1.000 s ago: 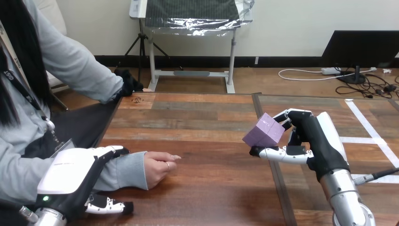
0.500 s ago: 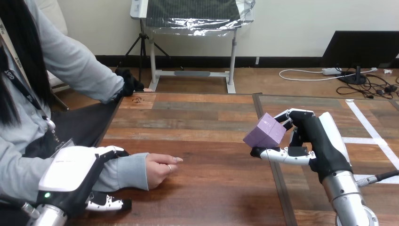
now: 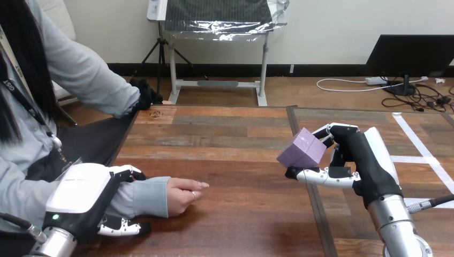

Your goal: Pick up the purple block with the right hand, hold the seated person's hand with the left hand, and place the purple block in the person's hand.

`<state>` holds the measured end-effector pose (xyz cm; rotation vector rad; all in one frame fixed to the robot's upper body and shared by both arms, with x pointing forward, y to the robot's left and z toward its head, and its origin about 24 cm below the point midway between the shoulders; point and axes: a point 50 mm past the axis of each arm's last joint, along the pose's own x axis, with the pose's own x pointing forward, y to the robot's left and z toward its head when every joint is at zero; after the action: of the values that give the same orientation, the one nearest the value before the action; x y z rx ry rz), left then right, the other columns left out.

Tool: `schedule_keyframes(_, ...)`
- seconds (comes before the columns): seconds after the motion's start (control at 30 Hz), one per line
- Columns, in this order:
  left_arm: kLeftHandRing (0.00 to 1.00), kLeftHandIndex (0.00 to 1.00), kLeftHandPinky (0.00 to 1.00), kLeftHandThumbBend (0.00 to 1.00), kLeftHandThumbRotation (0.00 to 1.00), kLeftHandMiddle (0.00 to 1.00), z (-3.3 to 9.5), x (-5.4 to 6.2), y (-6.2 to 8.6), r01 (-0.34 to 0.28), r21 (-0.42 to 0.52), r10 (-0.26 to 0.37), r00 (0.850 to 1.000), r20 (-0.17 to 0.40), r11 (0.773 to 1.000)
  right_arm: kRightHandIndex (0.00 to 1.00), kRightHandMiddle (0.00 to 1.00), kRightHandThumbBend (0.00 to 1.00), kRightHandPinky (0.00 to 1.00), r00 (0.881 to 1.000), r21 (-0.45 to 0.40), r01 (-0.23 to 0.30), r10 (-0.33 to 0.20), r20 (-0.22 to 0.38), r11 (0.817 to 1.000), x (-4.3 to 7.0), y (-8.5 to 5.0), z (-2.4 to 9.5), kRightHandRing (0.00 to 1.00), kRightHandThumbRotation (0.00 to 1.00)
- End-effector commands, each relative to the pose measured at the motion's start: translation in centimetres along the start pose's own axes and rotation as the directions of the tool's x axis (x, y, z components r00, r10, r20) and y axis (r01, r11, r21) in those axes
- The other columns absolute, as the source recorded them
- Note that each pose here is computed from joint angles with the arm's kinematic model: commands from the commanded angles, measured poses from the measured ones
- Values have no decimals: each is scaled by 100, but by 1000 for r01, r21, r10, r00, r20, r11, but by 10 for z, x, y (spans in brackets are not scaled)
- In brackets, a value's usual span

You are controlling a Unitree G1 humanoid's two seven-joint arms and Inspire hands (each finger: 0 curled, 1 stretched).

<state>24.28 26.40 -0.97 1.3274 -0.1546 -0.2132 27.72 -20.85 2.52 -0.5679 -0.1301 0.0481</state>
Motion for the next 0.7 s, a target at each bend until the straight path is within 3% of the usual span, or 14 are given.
schedule_keyframes(0.0,61,65,65,100,29,63,-1,13,10,-41,-7,41,999,10,999,17,14,32,4,996,21,49,-50,69,999,10,-8,17,9,0)
schedule_keyframes(0.43,51,58,49,100,26,55,1,16,6,-54,-54,54,999,-8,997,17,14,32,5,997,15,49,-50,62,999,9,-6,16,9,0)
schedule_keyframes(0.67,47,55,46,100,25,51,3,19,5,-66,-76,65,998,-17,995,17,14,33,5,997,12,50,-51,57,999,9,-4,16,9,0)
